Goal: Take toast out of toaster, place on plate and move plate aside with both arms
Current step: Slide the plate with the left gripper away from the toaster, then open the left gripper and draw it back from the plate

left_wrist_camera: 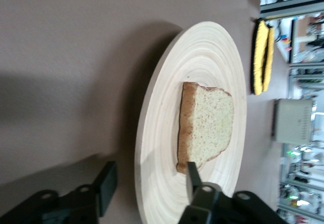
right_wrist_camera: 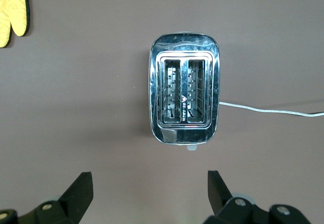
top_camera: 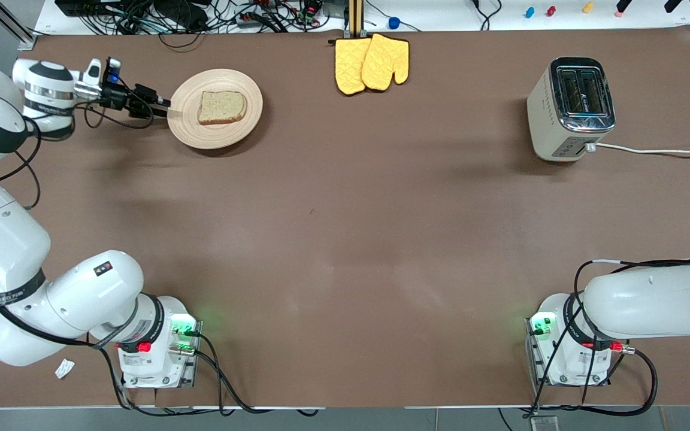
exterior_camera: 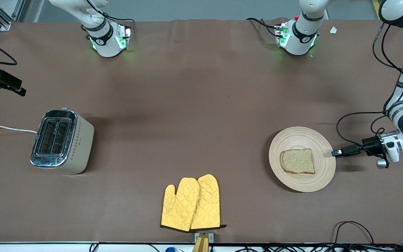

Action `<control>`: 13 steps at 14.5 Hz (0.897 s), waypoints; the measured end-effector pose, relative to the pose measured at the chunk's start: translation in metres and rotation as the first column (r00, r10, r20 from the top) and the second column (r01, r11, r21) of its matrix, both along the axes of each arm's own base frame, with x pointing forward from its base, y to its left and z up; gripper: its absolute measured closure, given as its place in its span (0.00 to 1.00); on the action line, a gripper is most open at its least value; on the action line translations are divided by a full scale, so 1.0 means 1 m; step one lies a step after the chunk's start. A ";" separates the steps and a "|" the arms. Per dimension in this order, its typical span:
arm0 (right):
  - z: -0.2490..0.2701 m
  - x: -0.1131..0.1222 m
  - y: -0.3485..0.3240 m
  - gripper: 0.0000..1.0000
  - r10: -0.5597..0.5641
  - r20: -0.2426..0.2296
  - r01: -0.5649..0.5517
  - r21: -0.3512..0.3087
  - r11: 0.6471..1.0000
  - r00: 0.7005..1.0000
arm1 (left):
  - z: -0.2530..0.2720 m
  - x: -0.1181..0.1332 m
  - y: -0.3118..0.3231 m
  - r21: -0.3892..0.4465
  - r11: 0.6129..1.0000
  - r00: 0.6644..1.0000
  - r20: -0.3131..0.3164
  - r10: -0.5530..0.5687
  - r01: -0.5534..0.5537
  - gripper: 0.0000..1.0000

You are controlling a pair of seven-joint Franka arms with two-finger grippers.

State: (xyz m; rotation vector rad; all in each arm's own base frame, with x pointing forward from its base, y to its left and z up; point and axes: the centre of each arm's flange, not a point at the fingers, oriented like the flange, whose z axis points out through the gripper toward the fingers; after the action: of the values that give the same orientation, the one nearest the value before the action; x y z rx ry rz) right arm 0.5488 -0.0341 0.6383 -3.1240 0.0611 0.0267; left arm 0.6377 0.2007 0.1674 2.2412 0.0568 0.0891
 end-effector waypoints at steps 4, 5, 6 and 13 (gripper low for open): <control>0.000 0.000 0.000 0.00 -0.001 0.002 0.001 -0.001 1.000 1.000 | 0.065 0.029 -0.008 0.168 0.982 0.996 0.006 -0.090 0.087 0.00; 0.000 0.000 -0.001 0.00 -0.001 0.002 0.001 -0.001 1.000 1.000 | 0.087 0.035 -0.018 0.214 0.972 0.995 -0.002 -0.102 0.100 0.00; 0.000 0.000 -0.001 0.00 -0.002 0.002 0.002 -0.001 1.000 1.000 | 0.110 0.041 -0.030 0.262 0.959 0.994 -0.010 -0.111 0.110 0.00; 0.001 0.000 -0.001 0.00 -0.001 0.004 0.001 -0.001 1.000 1.000 | 0.267 0.038 -0.144 0.517 0.848 0.991 -0.114 -0.066 0.116 0.00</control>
State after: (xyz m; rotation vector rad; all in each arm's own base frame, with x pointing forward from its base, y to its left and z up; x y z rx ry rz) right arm 0.5490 -0.0349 0.6393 -3.1248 0.0634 0.0210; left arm 0.6757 0.0572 0.4345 2.7926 -0.0296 -0.0605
